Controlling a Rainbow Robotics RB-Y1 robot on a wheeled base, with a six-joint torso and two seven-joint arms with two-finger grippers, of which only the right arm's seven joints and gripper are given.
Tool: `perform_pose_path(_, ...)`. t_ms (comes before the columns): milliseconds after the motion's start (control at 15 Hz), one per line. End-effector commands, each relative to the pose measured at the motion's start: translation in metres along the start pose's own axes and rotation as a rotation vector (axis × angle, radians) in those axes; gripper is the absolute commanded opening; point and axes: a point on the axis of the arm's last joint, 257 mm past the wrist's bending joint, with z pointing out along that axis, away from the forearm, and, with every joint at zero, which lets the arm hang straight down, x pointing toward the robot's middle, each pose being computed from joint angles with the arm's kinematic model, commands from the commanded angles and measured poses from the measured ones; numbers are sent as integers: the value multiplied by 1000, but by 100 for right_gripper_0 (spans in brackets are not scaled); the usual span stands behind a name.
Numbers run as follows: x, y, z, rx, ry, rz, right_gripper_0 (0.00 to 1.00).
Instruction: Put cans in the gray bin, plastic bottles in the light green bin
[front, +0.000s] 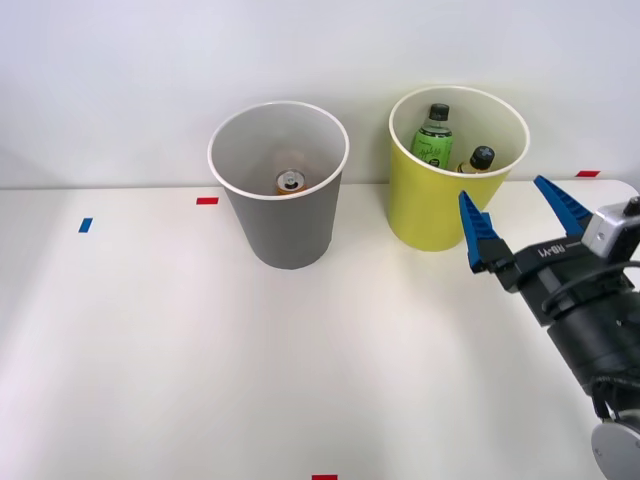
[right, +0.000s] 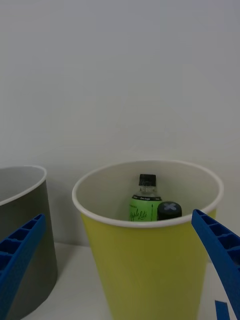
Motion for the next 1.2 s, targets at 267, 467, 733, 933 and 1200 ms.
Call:
perform_pose_path(267, 45, -6, -58, 71, 81, 86, 100)
perform_pose_path(467, 67, -8, -82, 148, 117, 136, 100)
perform_pose_path(733, 84, -5, -102, 227, 143, 177, 100)
perform_pose_path(933, 92, -9, -115, 245, 171, 143, 100)
perform_pose_path(1200, 98, -16, -124, 273, 192, 67, 100)
